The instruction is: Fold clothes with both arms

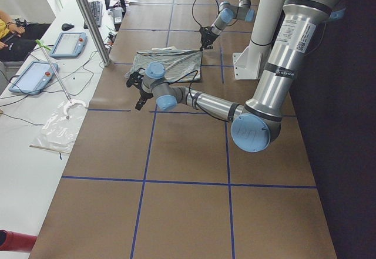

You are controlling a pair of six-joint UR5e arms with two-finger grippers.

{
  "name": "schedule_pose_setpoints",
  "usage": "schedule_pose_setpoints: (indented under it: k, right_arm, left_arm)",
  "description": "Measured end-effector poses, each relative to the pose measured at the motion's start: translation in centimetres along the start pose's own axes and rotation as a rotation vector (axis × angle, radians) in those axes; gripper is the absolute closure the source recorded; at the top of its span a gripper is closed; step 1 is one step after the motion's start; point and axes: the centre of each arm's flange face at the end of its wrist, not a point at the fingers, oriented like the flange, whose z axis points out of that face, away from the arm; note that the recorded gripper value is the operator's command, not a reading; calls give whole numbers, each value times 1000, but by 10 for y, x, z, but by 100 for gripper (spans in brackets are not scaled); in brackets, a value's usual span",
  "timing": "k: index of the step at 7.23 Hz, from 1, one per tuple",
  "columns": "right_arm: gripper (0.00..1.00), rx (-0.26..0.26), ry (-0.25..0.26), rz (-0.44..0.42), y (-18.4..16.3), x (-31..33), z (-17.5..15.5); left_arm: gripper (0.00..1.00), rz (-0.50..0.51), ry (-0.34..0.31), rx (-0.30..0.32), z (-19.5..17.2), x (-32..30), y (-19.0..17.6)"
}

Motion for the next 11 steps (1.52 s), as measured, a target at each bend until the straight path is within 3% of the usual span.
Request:
schedule_pose_setpoints:
  k: [2, 6, 11]
  right_arm:
    - [0, -10, -22, 27, -26, 19, -7]
    - [2, -31, 19, 9, -84, 32, 26]
    - [5, -94, 18, -18, -72, 26, 42]
  left_arm:
    - [0, 2, 3, -2, 2, 2, 1]
    - [0, -1, 6, -2, 3, 4, 2]
    - [0, 2, 9, -5, 5, 7, 4]
